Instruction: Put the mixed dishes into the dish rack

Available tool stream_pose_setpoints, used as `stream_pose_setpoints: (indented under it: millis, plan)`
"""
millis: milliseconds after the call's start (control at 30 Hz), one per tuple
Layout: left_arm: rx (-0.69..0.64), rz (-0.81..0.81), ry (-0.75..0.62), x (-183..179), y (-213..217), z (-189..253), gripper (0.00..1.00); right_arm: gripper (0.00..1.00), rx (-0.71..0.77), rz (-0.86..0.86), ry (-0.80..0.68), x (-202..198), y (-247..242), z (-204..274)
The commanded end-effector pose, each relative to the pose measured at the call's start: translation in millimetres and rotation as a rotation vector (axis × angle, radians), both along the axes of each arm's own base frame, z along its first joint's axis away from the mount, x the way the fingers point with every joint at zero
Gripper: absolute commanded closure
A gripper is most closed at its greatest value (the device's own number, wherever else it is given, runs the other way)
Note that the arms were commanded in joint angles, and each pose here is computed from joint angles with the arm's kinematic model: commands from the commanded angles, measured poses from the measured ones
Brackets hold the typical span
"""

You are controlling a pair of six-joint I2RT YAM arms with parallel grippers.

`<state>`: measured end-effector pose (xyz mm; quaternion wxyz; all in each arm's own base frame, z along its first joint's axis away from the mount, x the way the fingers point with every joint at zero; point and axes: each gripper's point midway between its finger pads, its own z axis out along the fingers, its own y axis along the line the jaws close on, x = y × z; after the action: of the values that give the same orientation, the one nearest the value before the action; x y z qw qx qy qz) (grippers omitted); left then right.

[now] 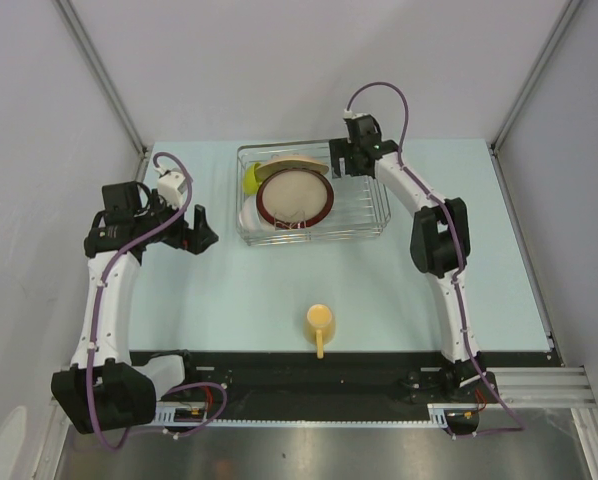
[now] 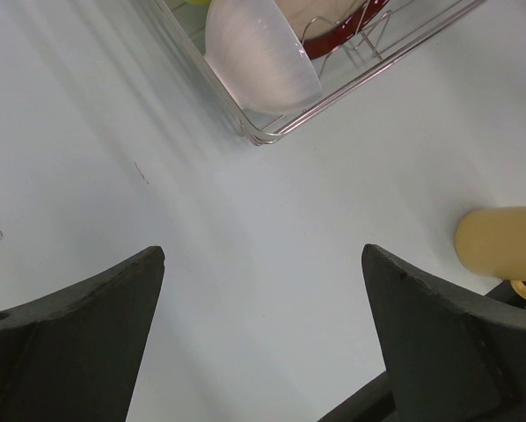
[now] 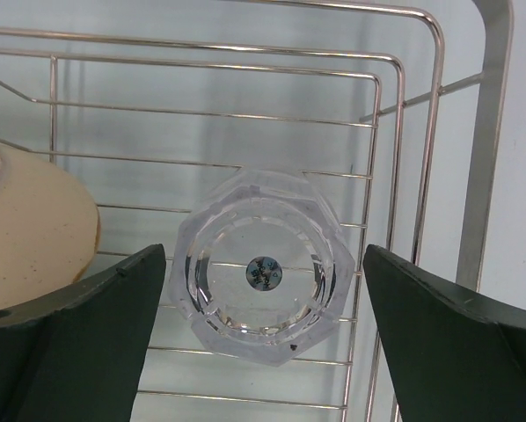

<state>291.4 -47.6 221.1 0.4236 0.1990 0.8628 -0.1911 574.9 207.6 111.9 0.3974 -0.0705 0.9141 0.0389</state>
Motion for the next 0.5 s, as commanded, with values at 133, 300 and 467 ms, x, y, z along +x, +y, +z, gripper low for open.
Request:
stream_pose_setpoints:
  millis: [133, 300, 467]
  plan:
    - [0.010, -0.010, -0.057, -5.3, 0.3, 13.1, 0.00, 0.00, 0.010, -0.022, -0.141, -4.7, -6.6, 88.0]
    - [0.023, -0.008, -0.080, -6.9, 1.3, 21.8, 0.00, 0.00, -0.061, -0.039, -0.211, -43.8, -13.3, 139.4]
    - [0.005, -0.009, -0.092, -5.2, -0.7, 23.0, 0.00, 0.00, 0.168, 0.026, -0.336, -151.2, 0.3, 221.6]
